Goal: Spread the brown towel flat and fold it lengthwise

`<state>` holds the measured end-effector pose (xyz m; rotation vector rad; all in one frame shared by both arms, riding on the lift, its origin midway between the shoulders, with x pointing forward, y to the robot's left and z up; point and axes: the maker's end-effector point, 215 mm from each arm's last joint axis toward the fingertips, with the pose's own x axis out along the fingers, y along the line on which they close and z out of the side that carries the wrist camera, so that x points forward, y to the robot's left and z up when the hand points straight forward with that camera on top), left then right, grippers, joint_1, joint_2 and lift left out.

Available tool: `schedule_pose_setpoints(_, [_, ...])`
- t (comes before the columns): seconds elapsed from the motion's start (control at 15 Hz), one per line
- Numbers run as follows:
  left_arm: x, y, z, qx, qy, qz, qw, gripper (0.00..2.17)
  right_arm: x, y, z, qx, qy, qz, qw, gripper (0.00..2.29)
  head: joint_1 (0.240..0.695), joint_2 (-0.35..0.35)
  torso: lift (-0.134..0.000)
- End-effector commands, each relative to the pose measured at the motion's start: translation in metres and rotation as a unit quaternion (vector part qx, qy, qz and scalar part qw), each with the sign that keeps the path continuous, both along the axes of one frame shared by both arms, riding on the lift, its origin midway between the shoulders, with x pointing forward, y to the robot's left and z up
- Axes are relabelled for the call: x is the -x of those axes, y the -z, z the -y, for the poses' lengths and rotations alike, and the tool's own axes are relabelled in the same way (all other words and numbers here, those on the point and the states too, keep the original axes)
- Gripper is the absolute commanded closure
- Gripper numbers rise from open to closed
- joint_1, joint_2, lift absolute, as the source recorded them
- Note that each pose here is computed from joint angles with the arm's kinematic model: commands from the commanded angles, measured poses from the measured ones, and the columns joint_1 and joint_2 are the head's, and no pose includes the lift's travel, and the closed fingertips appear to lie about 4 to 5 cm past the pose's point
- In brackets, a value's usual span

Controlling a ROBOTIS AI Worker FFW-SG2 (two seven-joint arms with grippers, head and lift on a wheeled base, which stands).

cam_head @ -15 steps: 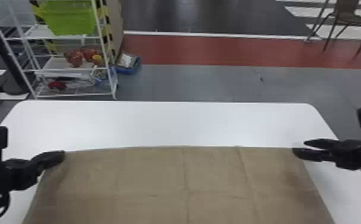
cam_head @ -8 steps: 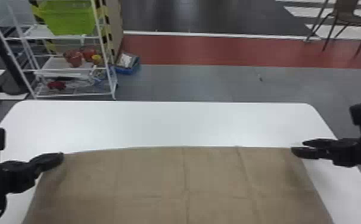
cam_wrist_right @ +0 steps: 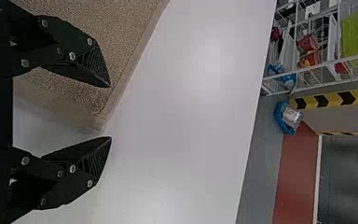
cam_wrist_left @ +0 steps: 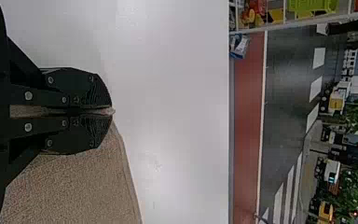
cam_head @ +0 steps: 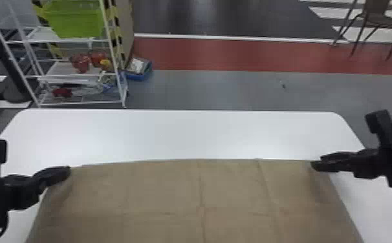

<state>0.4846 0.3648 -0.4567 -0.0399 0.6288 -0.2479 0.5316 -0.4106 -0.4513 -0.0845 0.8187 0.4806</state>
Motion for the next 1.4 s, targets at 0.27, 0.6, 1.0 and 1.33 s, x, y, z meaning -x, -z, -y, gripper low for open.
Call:
schedule_pose_setpoints(0.27, [-0.001, -0.004, -0.008, -0.001, -0.002, 0.002, 1.0000, 1.08, 0.005, -0.001, 0.011, 0.019, 0.013, -0.049, 0.9985, 0.67, 0.695, -0.046, -0.123])
schedule_pose_setpoints(0.6, [-0.001, -0.004, -0.005, 0.000, -0.001, 0.001, 1.0000, 1.08, 0.004, -0.007, 0.014, 0.024, 0.006, -0.056, 0.9981, 0.67, 0.695, -0.055, -0.123])
schedule_pose_setpoints(1.0, [0.000, -0.003, -0.007, -0.002, -0.002, 0.000, 1.0000, 1.08, 0.009, 0.011, -0.003, 0.014, -0.013, -0.083, 0.9964, 0.83, 0.695, -0.053, -0.123])
schedule_pose_setpoints(1.33, [0.003, -0.004, -0.008, -0.003, -0.007, -0.004, 1.0000, 1.45, 0.007, -0.001, -0.009, 0.002, -0.043, -0.058, 0.9974, 1.48, 0.695, -0.034, -0.123])
